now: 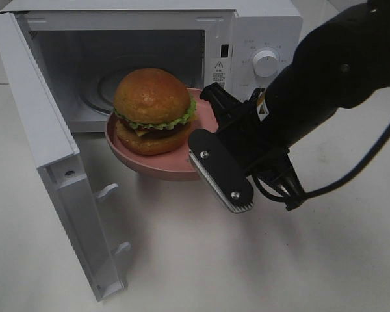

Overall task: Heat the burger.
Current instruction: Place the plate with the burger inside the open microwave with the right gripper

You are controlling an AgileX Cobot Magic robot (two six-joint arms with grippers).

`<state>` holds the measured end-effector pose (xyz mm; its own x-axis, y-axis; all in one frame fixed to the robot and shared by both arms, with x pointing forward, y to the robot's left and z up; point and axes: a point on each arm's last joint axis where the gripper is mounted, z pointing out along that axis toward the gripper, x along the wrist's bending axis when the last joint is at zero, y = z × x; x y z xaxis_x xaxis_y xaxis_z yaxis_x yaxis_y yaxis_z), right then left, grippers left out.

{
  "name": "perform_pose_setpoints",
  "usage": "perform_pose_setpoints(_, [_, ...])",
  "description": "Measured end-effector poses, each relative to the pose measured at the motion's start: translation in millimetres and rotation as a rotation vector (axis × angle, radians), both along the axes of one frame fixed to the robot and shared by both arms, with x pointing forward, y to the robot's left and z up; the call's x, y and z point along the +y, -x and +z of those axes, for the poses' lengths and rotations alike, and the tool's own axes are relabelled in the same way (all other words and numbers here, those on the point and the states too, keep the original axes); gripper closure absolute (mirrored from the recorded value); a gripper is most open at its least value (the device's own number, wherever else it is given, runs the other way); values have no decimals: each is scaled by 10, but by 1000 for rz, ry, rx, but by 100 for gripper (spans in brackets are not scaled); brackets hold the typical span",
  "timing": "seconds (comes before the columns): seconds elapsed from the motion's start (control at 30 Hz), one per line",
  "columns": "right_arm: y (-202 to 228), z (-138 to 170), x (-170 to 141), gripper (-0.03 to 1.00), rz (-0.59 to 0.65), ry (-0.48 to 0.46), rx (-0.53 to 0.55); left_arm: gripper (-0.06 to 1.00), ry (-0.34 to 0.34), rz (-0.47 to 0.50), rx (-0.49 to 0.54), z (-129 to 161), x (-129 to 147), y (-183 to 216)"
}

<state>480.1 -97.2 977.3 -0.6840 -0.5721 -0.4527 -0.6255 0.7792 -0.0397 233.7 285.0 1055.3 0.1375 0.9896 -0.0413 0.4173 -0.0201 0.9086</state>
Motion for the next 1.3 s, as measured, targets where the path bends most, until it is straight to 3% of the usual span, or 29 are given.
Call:
perform_pose_setpoints(0.43, [-342,-19,293,92,-30,-23,-10,-3,0,0,0,0,0,0])
perform_pose_setpoints(1.3, [-987,-141,802,92,-238,-54,-6,-3,0,0,0,0,0,0])
